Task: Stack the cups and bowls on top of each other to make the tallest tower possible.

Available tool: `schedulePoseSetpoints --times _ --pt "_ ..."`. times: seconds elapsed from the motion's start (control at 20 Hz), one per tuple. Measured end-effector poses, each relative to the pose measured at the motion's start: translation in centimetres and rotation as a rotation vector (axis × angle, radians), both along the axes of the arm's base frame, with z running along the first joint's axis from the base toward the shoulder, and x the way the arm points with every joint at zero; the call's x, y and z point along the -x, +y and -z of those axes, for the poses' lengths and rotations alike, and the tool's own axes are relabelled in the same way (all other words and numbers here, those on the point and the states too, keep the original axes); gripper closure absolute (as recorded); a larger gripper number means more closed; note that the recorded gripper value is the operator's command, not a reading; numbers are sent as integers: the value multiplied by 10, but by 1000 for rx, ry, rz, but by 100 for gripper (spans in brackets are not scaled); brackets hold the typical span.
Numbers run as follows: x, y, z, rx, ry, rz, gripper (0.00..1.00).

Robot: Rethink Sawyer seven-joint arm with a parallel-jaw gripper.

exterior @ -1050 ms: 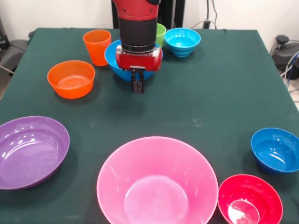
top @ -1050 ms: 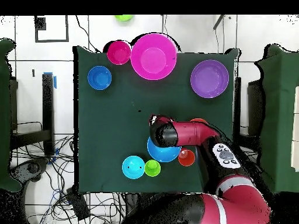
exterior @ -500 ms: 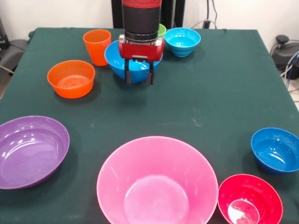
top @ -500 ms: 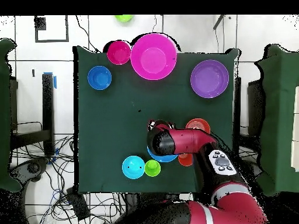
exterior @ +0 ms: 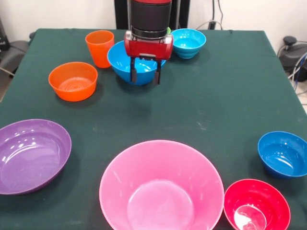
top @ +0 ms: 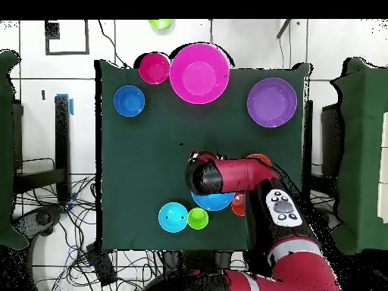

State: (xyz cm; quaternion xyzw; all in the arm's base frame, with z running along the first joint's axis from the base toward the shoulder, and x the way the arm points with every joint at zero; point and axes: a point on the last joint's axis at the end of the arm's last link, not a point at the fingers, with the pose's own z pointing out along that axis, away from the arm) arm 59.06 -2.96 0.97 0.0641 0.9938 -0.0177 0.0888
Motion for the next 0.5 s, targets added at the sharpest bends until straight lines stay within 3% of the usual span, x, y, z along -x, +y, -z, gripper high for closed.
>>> schedulePoseSetpoints --times 0.15,0.4,0.45,0.5 --pt "-29 -3 -7 19 90 27 0" --pt "-60 -6 -14 39 214 54 0" --pt "-75 -8 -16 41 252 66 0" --pt "-83 -10 -16 40 259 71 0"
